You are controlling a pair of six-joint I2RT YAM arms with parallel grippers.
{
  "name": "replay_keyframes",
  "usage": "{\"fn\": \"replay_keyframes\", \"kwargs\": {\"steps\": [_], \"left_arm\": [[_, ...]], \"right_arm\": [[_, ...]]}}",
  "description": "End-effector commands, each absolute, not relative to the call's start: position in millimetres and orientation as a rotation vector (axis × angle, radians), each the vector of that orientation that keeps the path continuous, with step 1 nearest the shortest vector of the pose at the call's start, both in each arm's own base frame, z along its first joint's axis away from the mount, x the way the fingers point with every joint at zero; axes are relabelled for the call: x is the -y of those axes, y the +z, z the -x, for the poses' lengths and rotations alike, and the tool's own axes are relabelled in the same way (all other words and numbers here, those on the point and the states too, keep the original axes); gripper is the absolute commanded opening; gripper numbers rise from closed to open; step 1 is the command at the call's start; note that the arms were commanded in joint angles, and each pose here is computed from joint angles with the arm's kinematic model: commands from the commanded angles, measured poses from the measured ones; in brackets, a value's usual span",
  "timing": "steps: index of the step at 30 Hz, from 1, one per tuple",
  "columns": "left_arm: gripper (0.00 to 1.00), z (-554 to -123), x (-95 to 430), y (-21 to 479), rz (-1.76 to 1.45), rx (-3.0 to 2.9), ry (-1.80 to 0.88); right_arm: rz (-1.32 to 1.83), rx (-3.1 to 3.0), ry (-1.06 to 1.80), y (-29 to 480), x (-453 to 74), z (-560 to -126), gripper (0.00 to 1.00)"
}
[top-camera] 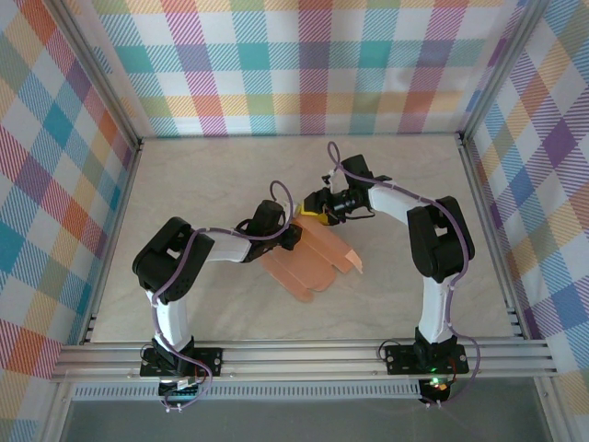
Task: Fold the paper box
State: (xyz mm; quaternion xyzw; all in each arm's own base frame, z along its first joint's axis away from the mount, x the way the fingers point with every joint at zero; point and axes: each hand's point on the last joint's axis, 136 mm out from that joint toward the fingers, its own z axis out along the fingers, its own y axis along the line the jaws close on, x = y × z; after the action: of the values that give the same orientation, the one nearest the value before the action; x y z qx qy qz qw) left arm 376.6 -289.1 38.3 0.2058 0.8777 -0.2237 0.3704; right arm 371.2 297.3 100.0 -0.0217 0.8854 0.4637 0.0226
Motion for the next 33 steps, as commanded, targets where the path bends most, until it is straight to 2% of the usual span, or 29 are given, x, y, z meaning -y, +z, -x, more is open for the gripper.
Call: {"fn": "replay_keyframes", "kwargs": {"steps": [1, 4, 9, 16, 29, 33], "left_arm": [[0.21, -375.9, 291.6, 51.9, -0.516, -2.208, -0.579], [0.29, -374.6, 289.8, 54.6, -0.525, -2.188, -0.575], [0.35, -372.2, 283.4, 55.8, -0.526, -2.167, -0.560], [0.36, -371.3, 278.8, 68.8, -0.526, -2.097, -0.587], [0.24, -384.8, 282.8, 65.2, -0.528, -2.062, -0.597], [0.15, -385.5, 285.1, 64.0, -0.528, -2.065, -0.610]], "right_arm": [[0.077, -2.796, 1.437, 92.2, -299.7, -362.8, 0.53], [0.079, -2.795, 1.429, 92.1, -298.2, -363.9, 0.53], [0.073, -2.790, 1.434, 93.3, -296.2, -366.7, 0.53], [0.082, -2.779, 1.458, 95.1, -297.9, -367.7, 0.53], [0.080, -2.774, 1.495, 98.7, -299.7, -365.0, 0.52], [0.081, -2.778, 1.492, 99.1, -299.6, -363.8, 0.52]]}}
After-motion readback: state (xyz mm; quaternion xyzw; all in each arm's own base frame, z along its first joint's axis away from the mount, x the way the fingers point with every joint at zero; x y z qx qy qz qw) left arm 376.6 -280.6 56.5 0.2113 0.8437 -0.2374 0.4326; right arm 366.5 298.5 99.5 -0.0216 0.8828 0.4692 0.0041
